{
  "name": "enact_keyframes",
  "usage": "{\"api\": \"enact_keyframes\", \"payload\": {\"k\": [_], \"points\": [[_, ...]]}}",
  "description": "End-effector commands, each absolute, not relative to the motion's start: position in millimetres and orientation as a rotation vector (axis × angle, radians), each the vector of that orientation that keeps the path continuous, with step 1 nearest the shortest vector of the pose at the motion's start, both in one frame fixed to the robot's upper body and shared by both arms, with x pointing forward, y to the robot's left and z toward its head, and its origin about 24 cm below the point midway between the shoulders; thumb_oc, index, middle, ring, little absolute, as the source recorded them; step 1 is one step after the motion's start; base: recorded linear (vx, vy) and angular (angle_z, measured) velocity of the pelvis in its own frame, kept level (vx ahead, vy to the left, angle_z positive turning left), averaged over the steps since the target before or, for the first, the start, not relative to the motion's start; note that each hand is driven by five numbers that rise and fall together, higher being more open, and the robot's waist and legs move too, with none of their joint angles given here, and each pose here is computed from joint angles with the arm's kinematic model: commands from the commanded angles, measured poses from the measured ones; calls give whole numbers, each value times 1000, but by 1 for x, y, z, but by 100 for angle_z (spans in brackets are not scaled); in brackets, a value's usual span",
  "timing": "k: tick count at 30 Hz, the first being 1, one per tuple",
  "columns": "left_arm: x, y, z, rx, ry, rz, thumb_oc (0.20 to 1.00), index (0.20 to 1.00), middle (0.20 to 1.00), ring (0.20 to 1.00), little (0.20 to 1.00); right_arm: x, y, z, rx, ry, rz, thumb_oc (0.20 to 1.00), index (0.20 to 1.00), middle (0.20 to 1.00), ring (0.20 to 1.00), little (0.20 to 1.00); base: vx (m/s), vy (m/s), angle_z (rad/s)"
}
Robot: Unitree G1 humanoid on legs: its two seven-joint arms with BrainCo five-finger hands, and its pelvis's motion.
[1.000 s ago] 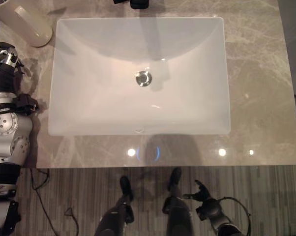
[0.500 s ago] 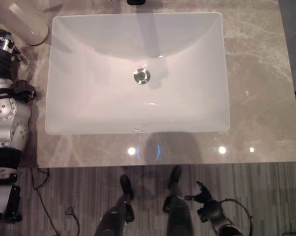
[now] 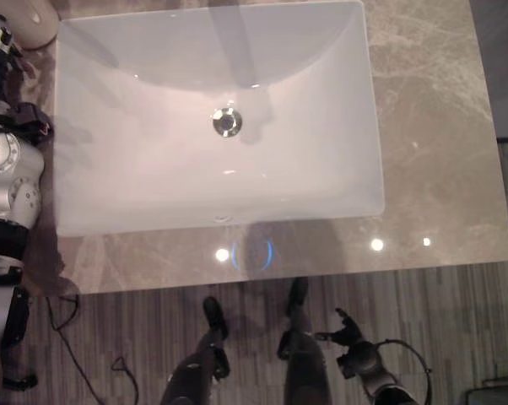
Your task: Put brush and paste in cup on sink, flatten towel.
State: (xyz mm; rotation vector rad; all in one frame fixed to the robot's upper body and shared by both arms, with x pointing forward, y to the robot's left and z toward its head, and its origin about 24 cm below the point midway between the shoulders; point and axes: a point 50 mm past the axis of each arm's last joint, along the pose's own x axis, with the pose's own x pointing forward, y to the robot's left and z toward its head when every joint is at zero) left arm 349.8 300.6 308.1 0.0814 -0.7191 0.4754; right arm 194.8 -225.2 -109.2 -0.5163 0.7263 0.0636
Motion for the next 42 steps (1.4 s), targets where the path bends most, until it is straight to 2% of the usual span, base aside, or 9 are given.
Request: {"api": "enact_keyframes", "payload": {"k": [1, 13, 18, 19, 25, 32, 42], "points": [[345, 319, 333, 144, -748, 580, 200, 200, 200, 200, 200, 200, -235, -100, -511, 673, 30, 1000, 1000, 1000, 1000, 1000, 0, 0, 0], [342, 326, 351, 175, -765, 628, 200, 200, 200, 200, 200, 194, -237, -104, -488, 695, 12, 1000, 1000, 1000, 1000, 1000, 1, 2, 1], [336, 341, 338, 217, -719, 673, 200, 200, 200, 200, 200, 188, -237, -107, -495, 707, 24, 1000, 1000, 1000, 1000, 1000, 0, 0, 0], [333, 354, 338, 241, -683, 735, 200, 200, 200, 200, 200, 189, -238, -106, -490, 705, 17, 1000, 1000, 1000, 1000, 1000, 0, 0, 0], [322, 375, 355, 250, -662, 839, 200, 200, 200, 200, 200, 196, -234, -101, -462, 664, 21, 1000, 1000, 1000, 1000, 1000, 2, 7, 0], [317, 372, 384, 311, -690, 881, 200, 200, 200, 200, 200, 188, -241, -103, -429, 683, -23, 1000, 1000, 1000, 1000, 1000, 0, 0, 0], [324, 339, 420, 415, -763, 809, 200, 200, 200, 200, 200, 171, -244, -110, -385, 715, -23, 1000, 1000, 1000, 1000, 1000, 3, 15, 0]]}}
